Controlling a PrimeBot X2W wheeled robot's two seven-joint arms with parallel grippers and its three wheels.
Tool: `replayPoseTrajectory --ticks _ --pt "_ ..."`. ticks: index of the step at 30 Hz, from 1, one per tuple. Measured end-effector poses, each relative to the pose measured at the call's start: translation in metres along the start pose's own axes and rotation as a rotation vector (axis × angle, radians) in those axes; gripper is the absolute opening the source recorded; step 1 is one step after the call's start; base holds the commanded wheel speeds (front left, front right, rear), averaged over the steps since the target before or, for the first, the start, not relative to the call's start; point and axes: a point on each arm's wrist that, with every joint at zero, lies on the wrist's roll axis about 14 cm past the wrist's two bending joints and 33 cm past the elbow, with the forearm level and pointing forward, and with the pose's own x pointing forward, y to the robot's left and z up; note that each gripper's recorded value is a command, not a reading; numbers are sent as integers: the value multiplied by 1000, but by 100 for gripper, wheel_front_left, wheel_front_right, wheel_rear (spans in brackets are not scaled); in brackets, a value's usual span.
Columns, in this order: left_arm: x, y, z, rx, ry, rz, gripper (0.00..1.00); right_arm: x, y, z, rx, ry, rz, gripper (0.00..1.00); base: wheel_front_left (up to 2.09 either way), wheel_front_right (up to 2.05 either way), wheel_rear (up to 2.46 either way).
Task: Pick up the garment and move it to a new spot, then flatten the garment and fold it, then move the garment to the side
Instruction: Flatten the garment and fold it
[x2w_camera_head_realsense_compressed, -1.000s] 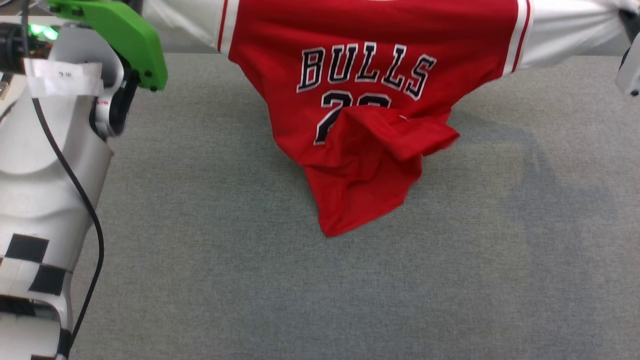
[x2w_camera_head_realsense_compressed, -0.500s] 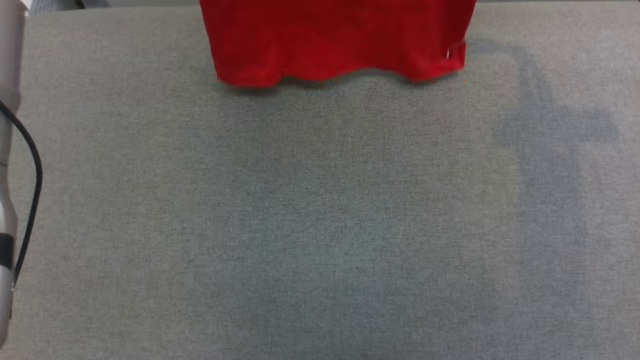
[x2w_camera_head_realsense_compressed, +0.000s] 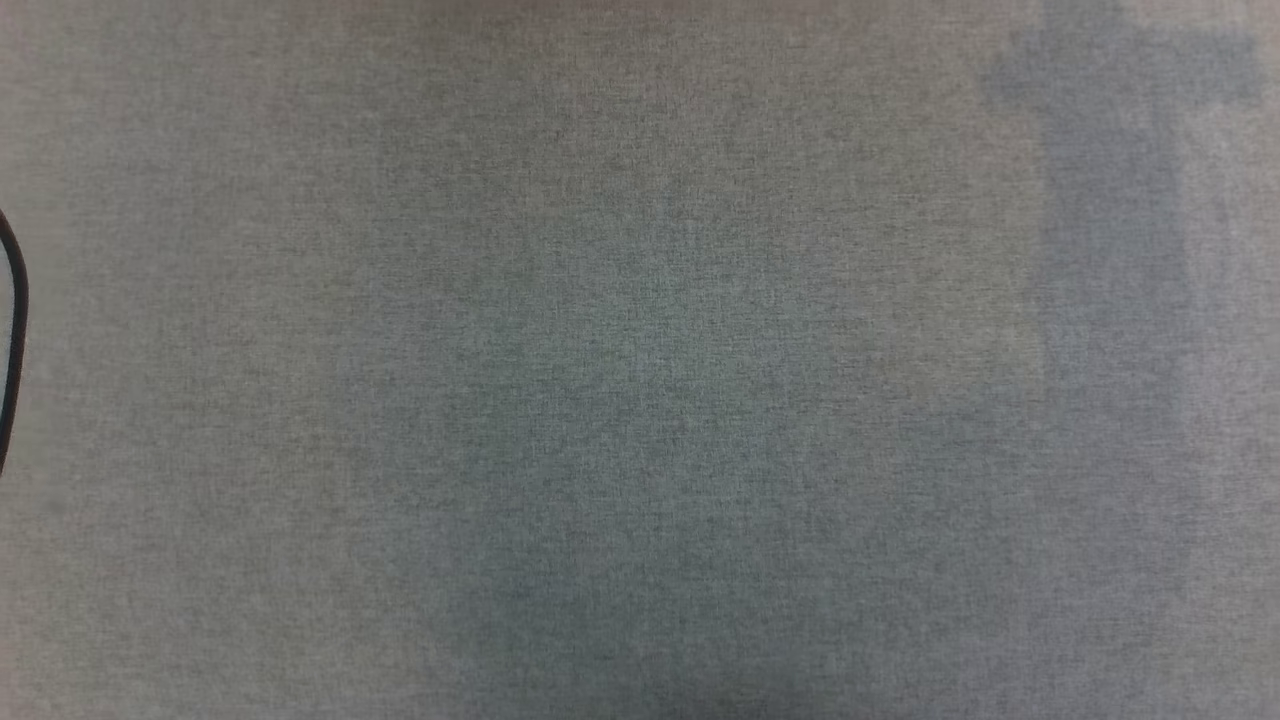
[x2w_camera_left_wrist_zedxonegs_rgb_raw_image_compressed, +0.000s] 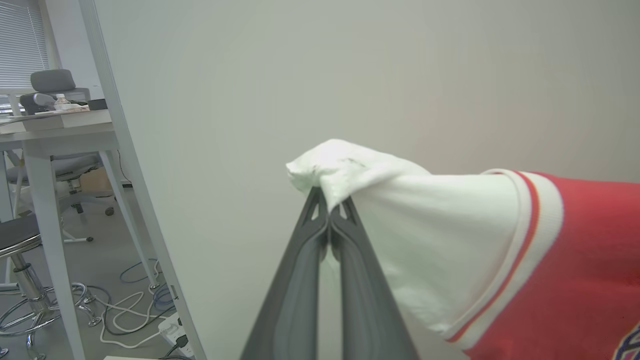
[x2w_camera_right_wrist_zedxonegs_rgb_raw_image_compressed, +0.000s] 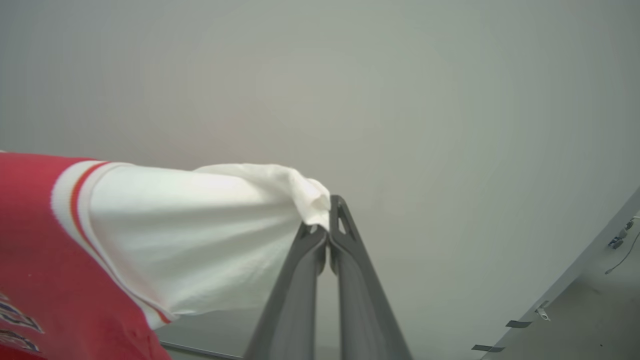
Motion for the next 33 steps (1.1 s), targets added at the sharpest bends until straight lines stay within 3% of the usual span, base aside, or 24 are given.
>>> replayPoseTrajectory --ticks 9,16,25,33 --pt "-9 -9 -94 -82 161 -10 0 13 28 -80 -10 127 69 0 0 0 0" --pt "-62 -10 -169 -155 361 -2 0 -11 47 -142 23 229 135 0 0 0 0" --pt "-169 -15 -225 -209 564 -1 0 -101 64 -222 114 398 214 0 0 0 0" --pt "-245 -26 -223 -242 622 -30 0 -186 72 -245 195 485 245 0 0 0 0"
